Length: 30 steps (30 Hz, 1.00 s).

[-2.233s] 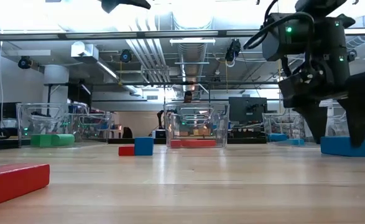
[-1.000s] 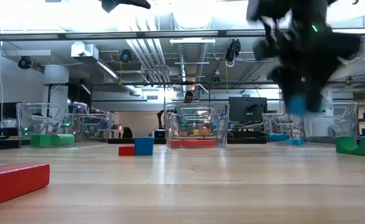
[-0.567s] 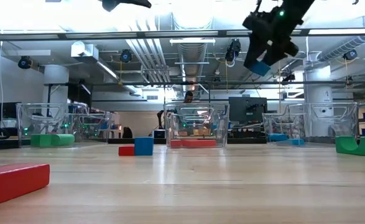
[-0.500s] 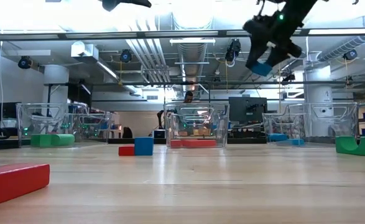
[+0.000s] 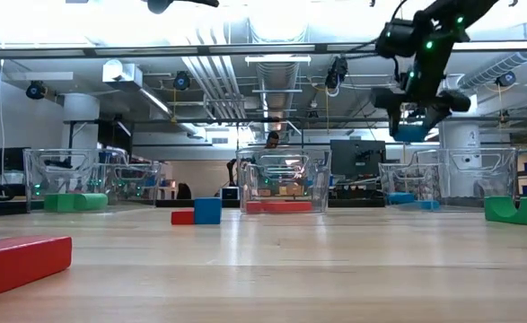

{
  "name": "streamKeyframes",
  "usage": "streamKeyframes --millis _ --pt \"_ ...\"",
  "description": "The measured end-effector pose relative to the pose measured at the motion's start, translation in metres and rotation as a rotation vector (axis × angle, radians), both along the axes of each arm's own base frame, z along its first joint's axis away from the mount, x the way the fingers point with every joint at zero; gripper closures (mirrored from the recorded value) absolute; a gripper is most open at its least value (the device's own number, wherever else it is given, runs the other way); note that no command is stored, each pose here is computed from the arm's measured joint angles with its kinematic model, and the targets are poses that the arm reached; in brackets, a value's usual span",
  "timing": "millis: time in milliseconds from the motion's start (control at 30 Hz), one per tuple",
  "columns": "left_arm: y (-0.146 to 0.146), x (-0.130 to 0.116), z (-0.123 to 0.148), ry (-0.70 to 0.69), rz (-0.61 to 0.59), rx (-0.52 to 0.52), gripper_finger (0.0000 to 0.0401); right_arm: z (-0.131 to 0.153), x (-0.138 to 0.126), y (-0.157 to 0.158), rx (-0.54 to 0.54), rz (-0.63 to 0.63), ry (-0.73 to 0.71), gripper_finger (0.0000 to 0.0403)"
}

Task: Sort blocks
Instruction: Put the blue wooden block into the right transparent bin, then put the green wooden block into the left transparent bin

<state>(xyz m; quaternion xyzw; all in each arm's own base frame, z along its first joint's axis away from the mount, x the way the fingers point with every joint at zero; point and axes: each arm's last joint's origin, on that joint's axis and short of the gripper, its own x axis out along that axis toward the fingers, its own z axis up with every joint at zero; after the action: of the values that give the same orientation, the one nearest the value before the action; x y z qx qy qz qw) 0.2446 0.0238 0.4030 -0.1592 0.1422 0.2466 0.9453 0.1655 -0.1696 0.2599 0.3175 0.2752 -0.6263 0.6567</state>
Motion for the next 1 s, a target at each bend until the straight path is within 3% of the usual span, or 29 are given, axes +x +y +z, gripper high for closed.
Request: streamKeyframes --millis 333,533,767,1000 --pt "0.0 0.0 0.0 0.001 0.001 -0.002 0.0301 -0.019 0.007 -0.011 0.055 0.037 0.098 0.0117" --pt "0.0 0.0 0.0 0.003 0.001 -0.003 0.0301 -0.023 0.009 -0.012 0.067 0.044 0.117 0.0077" --pt "0.0 0.0 0.0 0.003 -0.001 -0.004 0.0301 -0.019 0.009 -0.009 0.062 0.063 0.094 0.0064" --pt "0.0 -0.001 -0.003 0.03 0.002 -0.014 0.0301 -0.009 0.015 0.006 0.084 0.168 0.005 0.0075"
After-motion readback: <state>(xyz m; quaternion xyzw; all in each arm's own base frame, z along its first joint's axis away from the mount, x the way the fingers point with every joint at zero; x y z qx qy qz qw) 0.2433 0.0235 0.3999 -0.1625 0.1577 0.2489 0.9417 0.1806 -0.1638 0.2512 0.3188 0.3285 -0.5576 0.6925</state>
